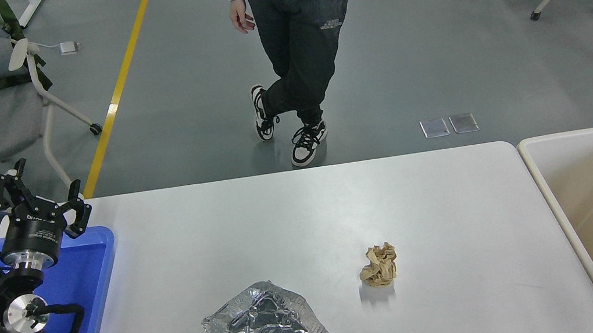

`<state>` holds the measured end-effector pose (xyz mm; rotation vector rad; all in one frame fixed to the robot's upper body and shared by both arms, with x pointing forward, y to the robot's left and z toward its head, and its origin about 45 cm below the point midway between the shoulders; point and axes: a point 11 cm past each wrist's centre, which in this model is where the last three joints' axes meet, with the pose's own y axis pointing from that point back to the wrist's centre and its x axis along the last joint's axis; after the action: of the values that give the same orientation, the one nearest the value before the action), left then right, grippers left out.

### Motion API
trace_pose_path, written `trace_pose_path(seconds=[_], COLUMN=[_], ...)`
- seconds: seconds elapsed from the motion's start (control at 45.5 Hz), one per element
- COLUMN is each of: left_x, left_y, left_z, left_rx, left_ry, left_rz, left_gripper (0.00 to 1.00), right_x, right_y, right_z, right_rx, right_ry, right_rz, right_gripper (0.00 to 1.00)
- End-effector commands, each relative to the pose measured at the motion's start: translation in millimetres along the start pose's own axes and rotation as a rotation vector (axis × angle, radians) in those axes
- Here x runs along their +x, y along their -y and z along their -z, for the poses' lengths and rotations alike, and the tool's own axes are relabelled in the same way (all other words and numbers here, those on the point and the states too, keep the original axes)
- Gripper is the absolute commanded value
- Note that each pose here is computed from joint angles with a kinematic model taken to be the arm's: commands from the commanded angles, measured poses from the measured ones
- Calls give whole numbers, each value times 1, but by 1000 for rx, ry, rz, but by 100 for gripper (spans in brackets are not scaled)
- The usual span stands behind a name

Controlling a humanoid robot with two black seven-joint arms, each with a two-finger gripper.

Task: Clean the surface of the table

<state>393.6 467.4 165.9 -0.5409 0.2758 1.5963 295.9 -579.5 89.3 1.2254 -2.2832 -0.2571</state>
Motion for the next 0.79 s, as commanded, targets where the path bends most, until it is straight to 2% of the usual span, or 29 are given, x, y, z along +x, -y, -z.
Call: trace_pose_path(seconds=[0.0,0.286,0.44,0.615,0.769], left_x=[0,0,0,0,0], left_y=[0,0,0,0,0], left_z=[0,0,0,0,0], left_rx=[0,-1,1,1,1], left_ry=[0,-2,0,1,0], left_rz=[1,1,3,1,3], left_gripper=[100,100,100,100,100], right_x=[2,-6,-10,-33,-47], right_y=[5,13,16,8,-8], right_z=[26,65,95,130,126], right_rx=[64,136,190,291,304], right_ry=[196,266,396,557,592], right_rz=[9,20,27,249,375], right_gripper=[99,99,99,99,99])
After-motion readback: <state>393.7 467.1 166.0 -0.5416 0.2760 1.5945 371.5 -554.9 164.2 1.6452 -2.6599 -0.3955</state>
